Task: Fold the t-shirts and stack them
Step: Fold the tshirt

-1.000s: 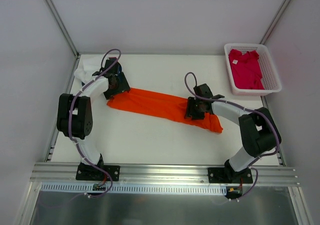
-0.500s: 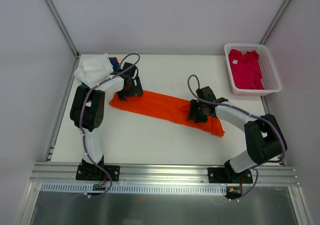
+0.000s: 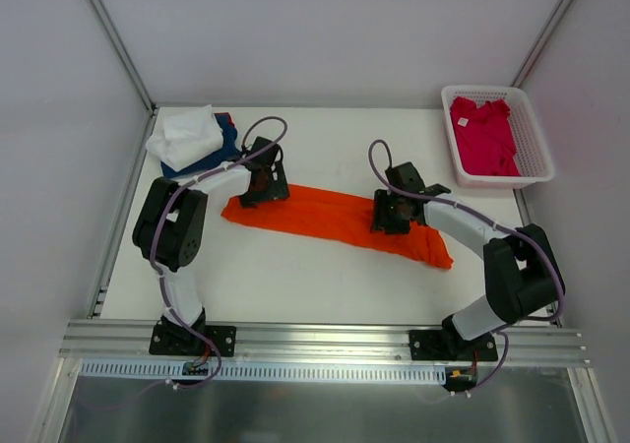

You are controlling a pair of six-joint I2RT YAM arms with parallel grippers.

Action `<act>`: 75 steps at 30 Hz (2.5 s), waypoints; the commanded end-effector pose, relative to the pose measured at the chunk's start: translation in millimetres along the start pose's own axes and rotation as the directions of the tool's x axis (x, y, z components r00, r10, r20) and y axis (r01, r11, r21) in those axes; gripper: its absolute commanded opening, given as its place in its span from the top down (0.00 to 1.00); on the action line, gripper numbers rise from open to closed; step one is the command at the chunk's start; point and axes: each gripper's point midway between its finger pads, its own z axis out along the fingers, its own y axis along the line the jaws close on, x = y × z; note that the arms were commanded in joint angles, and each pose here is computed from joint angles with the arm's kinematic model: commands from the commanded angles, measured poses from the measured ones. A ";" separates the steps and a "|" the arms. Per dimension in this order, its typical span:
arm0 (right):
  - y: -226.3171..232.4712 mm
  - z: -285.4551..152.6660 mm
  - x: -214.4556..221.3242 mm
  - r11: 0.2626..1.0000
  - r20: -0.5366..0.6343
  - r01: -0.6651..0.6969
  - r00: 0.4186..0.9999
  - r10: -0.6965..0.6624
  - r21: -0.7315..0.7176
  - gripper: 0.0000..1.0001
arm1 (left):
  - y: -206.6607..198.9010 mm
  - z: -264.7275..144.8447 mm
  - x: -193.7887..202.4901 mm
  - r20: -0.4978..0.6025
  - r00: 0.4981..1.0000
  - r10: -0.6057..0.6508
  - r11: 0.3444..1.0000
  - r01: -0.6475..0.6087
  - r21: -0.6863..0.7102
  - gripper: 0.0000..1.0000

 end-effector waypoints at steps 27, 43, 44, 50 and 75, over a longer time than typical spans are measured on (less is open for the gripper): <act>-51.9 16.3 -21.2 0.892 -0.100 0.252 0.968 -0.231 0.376 0.52 | 10.0 -14.3 93.3 -0.123 0.992 0.002 1.000 -0.005 -0.027 0.15; -27.4 39.6 -66.8 0.873 -0.105 0.305 0.952 -0.287 0.381 0.52 | -7.6 -30.9 145.8 -0.149 0.987 0.054 0.998 -0.056 -0.005 0.15; -26.3 41.0 -68.5 0.874 -0.107 0.307 0.952 -0.288 0.377 0.52 | -8.1 -31.3 148.3 -0.151 0.987 0.057 0.998 -0.059 -0.005 0.15; -15.2 50.0 -86.3 0.874 -0.103 0.318 0.948 -0.301 0.367 0.52 | -7.1 -32.5 168.4 -0.170 0.983 0.075 0.997 -0.079 -0.016 0.15; 8.9 33.0 -146.4 0.861 -0.019 0.342 0.932 -0.362 0.376 0.52 | -7.8 -61.7 185.9 -0.120 0.991 0.064 0.998 -0.063 0.013 0.15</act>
